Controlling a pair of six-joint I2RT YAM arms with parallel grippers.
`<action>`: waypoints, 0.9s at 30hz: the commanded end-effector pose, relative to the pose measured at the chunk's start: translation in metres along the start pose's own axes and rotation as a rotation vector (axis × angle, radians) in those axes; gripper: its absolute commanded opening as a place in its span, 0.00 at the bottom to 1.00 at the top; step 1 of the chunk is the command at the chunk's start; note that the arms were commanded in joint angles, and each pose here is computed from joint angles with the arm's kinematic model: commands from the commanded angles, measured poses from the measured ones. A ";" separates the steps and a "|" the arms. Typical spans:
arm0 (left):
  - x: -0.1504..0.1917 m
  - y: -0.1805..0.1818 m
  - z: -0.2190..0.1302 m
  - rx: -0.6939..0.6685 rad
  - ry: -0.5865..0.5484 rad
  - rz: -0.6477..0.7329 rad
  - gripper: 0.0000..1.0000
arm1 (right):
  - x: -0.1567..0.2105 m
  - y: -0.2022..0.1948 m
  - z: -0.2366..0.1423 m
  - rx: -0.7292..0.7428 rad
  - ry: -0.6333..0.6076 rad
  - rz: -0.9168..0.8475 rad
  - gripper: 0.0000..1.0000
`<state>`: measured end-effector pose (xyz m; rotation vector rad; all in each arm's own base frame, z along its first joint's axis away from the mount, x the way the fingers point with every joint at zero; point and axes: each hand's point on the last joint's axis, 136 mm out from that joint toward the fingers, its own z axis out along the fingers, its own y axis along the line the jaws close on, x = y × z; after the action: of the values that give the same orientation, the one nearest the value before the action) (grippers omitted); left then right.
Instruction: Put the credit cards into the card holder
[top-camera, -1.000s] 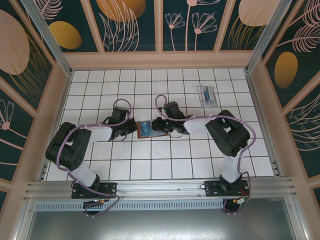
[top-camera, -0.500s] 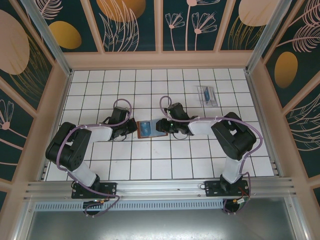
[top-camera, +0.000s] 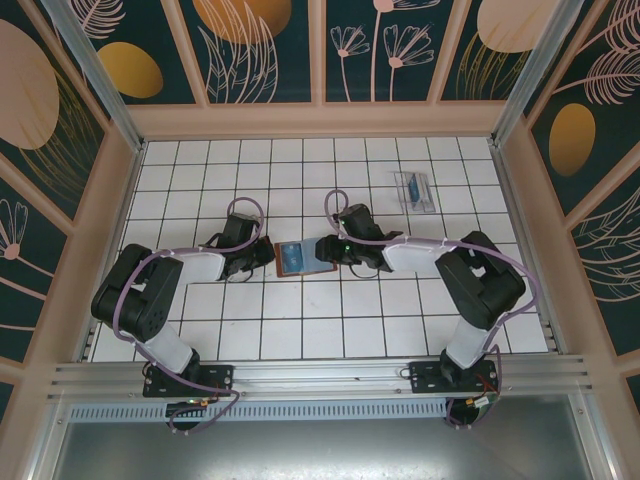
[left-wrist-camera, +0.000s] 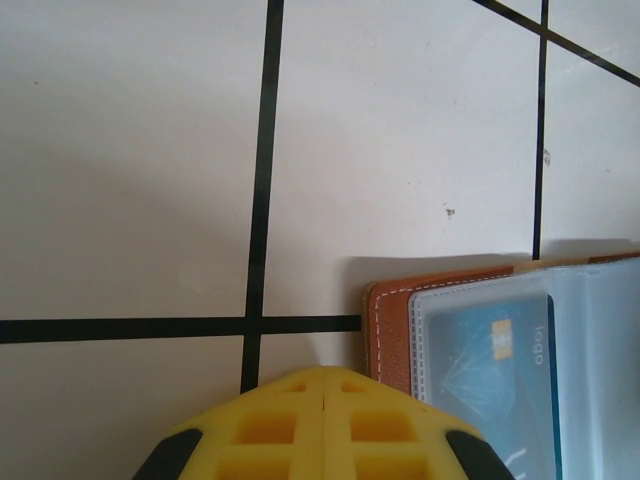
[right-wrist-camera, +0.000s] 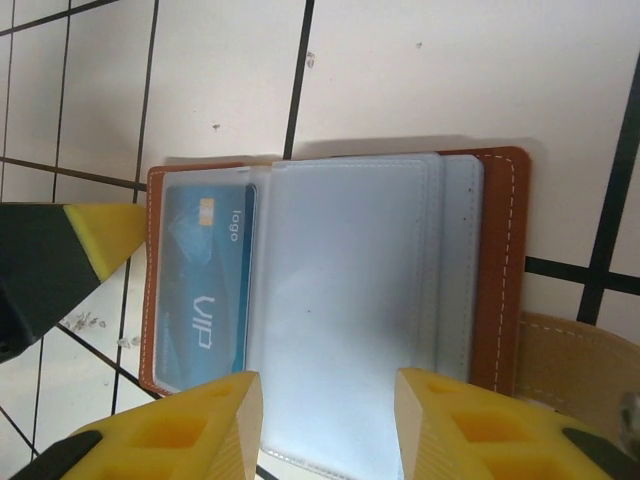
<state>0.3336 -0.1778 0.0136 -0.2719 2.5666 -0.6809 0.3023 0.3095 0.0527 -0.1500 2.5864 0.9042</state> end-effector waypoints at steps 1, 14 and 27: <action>0.034 0.010 0.005 -0.023 0.113 0.001 0.05 | 0.008 -0.006 -0.001 0.004 0.015 0.015 0.40; 0.036 0.011 0.005 -0.023 0.115 -0.006 0.05 | 0.020 -0.004 0.016 -0.030 0.063 0.029 0.35; 0.036 0.010 0.008 -0.018 0.125 -0.010 0.04 | 0.017 0.004 0.021 -0.059 0.076 0.017 0.18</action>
<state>0.3332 -0.1792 0.0132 -0.2680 2.5647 -0.6916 0.2921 0.3145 0.0288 -0.1460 2.6540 0.9503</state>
